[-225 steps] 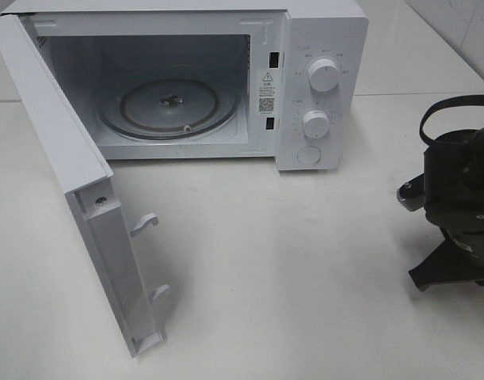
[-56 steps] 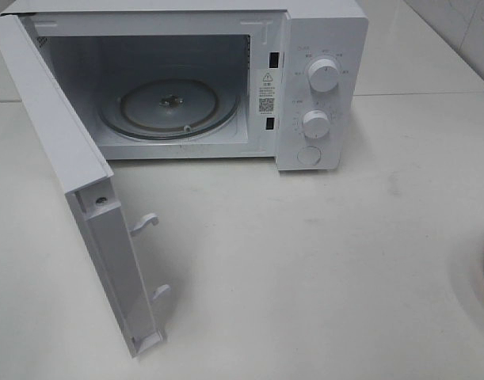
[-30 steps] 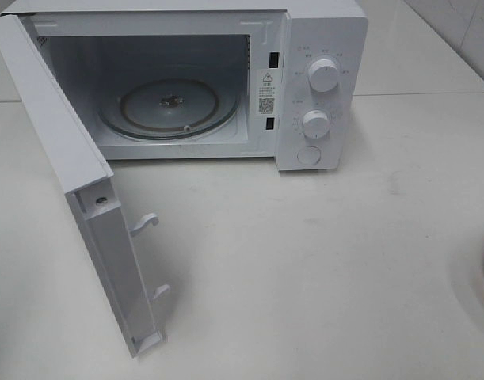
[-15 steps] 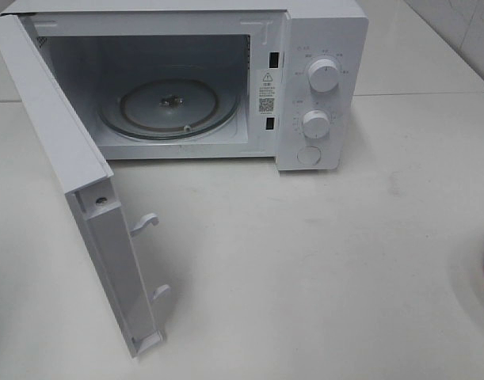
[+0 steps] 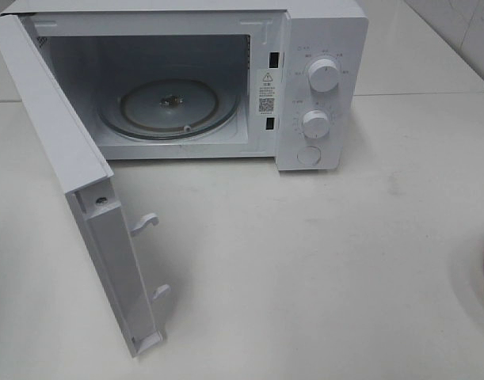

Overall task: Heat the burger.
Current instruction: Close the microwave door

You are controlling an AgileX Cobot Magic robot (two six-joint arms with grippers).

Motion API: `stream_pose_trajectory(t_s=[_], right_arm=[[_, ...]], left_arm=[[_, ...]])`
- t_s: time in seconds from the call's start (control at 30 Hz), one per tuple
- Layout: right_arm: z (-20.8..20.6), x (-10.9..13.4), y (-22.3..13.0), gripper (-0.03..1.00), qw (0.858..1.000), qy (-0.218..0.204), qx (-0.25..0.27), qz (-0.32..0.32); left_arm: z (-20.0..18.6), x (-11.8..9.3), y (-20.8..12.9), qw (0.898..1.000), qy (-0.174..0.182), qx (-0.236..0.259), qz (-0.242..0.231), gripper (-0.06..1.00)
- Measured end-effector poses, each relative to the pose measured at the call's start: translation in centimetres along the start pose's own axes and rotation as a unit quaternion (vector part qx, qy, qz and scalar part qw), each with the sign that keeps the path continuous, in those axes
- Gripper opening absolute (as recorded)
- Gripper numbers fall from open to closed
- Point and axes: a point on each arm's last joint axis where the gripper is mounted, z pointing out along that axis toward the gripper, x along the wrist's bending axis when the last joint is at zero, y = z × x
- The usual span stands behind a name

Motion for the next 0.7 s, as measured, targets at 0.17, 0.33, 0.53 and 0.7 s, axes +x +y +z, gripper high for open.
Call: stream_pose_trajectory(t_s=[0.17,0.33,0.53,0.7], right_arm=[[0.0,0.0,0.0,0.76,1.000,0.000,0.000,0.000],[0.0,0.0,0.0,0.76,1.000,0.000,0.000,0.000],[0.0,0.0,0.0,0.76,1.000,0.000,0.000,0.000],[0.0,0.0,0.0,0.76,1.000,0.000,0.000,0.000]], left_arm=[[1.4,0.1,-0.3,1.000,0.006,0.014,0.003,0.00],[2.9,0.2,-0.6,1.000,0.011,0.016,0.013,0.00],[4.6,-0.6,-1.2,0.998,-0.019,0.024,0.047,0.00],[6.0,-1.9,-2.0,0.995,-0.058,0.035,0.066,0.00]])
